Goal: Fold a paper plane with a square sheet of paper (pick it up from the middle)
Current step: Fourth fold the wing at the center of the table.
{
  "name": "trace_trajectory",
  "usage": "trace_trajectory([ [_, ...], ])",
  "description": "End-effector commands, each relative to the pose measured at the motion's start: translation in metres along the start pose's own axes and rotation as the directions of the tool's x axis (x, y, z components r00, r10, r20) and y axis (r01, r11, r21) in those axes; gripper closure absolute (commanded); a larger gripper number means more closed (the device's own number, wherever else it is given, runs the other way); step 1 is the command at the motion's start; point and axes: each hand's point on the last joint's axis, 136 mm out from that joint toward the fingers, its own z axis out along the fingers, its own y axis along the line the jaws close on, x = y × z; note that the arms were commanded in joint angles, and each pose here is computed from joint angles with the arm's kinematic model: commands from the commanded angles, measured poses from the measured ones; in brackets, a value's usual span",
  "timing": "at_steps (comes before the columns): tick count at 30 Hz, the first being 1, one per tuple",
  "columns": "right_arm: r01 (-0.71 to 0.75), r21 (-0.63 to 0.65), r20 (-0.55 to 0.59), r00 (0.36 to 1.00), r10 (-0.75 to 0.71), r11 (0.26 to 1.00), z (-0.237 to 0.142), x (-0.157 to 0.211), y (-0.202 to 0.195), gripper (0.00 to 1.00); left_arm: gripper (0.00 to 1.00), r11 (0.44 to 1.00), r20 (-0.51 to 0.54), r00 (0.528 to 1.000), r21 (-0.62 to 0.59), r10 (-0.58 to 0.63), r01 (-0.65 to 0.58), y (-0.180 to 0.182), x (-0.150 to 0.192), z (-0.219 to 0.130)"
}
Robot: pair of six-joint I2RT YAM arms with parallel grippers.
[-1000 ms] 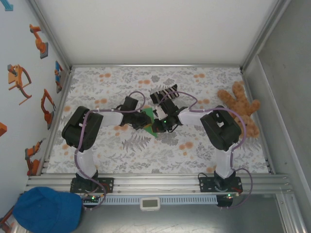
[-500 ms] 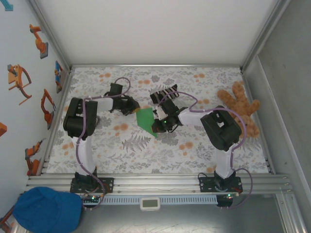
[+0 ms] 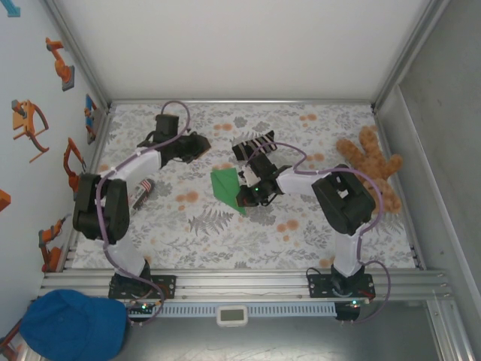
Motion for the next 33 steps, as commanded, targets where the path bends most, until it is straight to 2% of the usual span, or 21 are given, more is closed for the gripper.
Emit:
trace_trajectory([
  [1,0.001,-0.049,0.072,0.997,0.002,0.999,-0.019,-0.021,0.025,1.00,0.84,0.997,-0.095,0.994,-0.056,-0.052,0.047,0.016,0.049,0.021],
  [4,0.027,-0.117,0.133,0.991,-0.011,0.993,-0.031,-0.037,0.046,1.00,0.85,0.997,-0.155,0.986,-0.070,-0.056,0.045,0.019,0.078,0.038],
  [8,0.029,-0.123,0.197,0.980,-0.005,0.992,-0.037,-0.049,0.050,1.00,0.86,0.993,-0.198,0.978,-0.111,-0.062,0.040,0.030,0.097,0.054],
  [17,-0.005,-0.047,0.248,0.969,0.017,0.999,-0.037,-0.054,0.032,1.00,0.86,0.985,-0.219,0.972,-0.168,-0.080,0.043,0.054,0.107,0.071],
  [20,-0.049,-0.011,0.283,0.958,0.050,0.999,-0.045,-0.056,0.019,0.93,0.86,0.980,-0.225,0.970,-0.193,-0.092,0.048,0.063,0.110,0.074],
  [23,-0.110,-0.014,0.325,0.939,0.109,0.994,-0.054,-0.060,0.006,0.83,0.86,0.982,-0.223,0.970,-0.178,-0.099,0.059,0.061,0.111,0.072],
  [27,-0.129,-0.047,0.297,0.945,0.137,0.990,-0.049,-0.063,0.000,0.75,0.80,0.989,-0.186,0.979,-0.137,-0.078,0.053,0.045,0.100,0.059],
  [33,-0.120,-0.092,0.251,0.958,0.140,0.988,-0.031,-0.074,0.002,0.74,0.74,0.984,-0.117,0.987,-0.154,-0.110,0.091,0.059,0.086,0.032],
])
